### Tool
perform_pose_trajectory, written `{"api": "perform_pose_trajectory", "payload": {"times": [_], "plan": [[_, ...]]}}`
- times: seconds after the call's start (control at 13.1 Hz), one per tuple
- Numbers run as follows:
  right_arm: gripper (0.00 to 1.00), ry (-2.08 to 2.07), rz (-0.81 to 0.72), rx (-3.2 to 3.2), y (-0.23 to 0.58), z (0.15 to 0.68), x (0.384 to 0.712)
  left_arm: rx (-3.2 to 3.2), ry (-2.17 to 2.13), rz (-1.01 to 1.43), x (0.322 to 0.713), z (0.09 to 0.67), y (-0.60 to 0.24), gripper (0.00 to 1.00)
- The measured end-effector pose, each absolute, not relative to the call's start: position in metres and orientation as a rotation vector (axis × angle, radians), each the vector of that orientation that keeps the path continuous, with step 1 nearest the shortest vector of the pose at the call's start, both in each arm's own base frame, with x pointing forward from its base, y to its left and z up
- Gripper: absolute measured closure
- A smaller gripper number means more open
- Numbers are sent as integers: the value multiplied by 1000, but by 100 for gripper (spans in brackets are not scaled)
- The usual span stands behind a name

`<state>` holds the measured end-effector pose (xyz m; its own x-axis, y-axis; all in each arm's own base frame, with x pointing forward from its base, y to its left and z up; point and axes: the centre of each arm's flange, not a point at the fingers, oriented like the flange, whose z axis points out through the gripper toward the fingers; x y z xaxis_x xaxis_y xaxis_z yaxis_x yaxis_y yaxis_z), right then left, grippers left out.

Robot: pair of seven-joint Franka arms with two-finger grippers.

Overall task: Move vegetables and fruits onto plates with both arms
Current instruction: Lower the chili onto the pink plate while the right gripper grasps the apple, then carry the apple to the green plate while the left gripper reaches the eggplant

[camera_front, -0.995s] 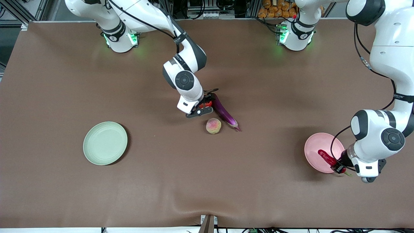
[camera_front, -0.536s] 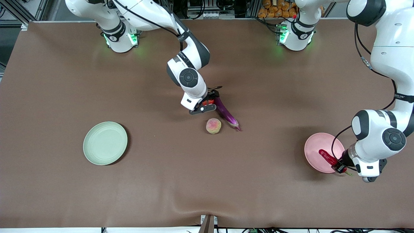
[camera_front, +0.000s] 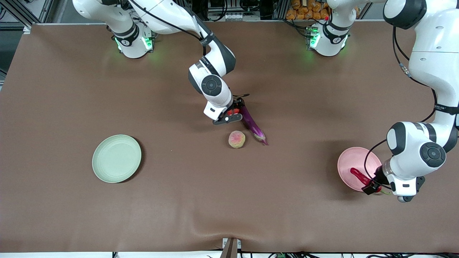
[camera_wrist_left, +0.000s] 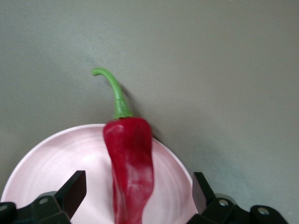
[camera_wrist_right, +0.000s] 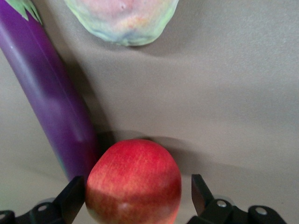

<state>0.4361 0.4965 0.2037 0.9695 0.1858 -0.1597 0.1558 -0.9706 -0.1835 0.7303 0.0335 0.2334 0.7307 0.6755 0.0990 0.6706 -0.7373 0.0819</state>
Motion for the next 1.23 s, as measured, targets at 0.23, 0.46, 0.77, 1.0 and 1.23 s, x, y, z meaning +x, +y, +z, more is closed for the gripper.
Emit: {"api": "perform_pose_trajectory", "payload": {"times": [0.23, 0.46, 0.77, 1.0, 1.23], "plan": [[0, -257, 259, -2943, 501, 197, 431, 2944, 1017, 166, 730, 267, -26, 0], [15, -241, 260, -2942, 500, 198, 433, 2945, 1089, 61, 711, 303, -96, 0], [15, -147, 334, -2935, 447, 256, 486, 2828, 1267, -42, 679, 308, -186, 0], [15, -20, 340, -2902, 358, 310, 546, 2815, 1345, -91, 650, 294, -246, 0], [15, -32, 345, -2872, 255, 316, 593, 2752, 1432, -91, 621, 279, -301, 0]]}}
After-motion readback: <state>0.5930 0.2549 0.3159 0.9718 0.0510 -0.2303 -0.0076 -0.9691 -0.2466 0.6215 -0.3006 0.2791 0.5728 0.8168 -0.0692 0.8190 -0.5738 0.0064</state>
